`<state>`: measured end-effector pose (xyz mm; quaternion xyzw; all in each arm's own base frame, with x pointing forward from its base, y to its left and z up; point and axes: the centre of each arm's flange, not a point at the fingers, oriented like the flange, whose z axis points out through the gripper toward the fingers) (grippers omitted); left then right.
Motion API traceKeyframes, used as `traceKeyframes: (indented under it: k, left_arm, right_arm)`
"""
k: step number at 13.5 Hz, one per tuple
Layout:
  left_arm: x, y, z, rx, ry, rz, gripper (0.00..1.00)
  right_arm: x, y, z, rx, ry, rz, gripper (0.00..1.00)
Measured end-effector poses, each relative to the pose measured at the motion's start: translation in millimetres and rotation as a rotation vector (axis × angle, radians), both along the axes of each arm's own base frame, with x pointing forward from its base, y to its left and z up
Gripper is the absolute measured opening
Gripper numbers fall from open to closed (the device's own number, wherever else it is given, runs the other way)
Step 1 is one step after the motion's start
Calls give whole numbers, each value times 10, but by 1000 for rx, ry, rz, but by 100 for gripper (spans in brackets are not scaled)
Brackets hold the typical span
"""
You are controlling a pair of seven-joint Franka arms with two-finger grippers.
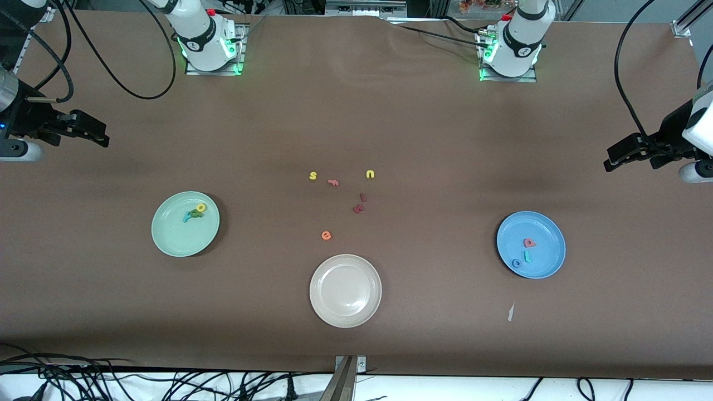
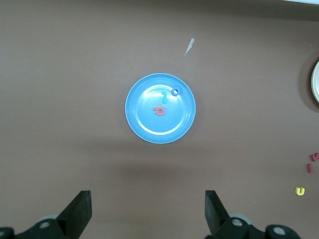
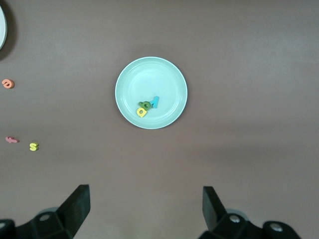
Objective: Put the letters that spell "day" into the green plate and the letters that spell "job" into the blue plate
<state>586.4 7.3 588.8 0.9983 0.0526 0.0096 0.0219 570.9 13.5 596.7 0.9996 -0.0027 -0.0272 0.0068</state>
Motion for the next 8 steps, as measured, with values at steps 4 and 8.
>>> traceKeyframes:
  k: [4, 8]
  left_arm:
    - [2, -2, -3, 0, 0, 0, 100]
    - [4, -2, 19, 0, -4, 0, 100]
  right_arm:
    - [2, 0, 5, 0, -2, 0, 100]
    - [3, 0, 7, 0, -3, 0, 100]
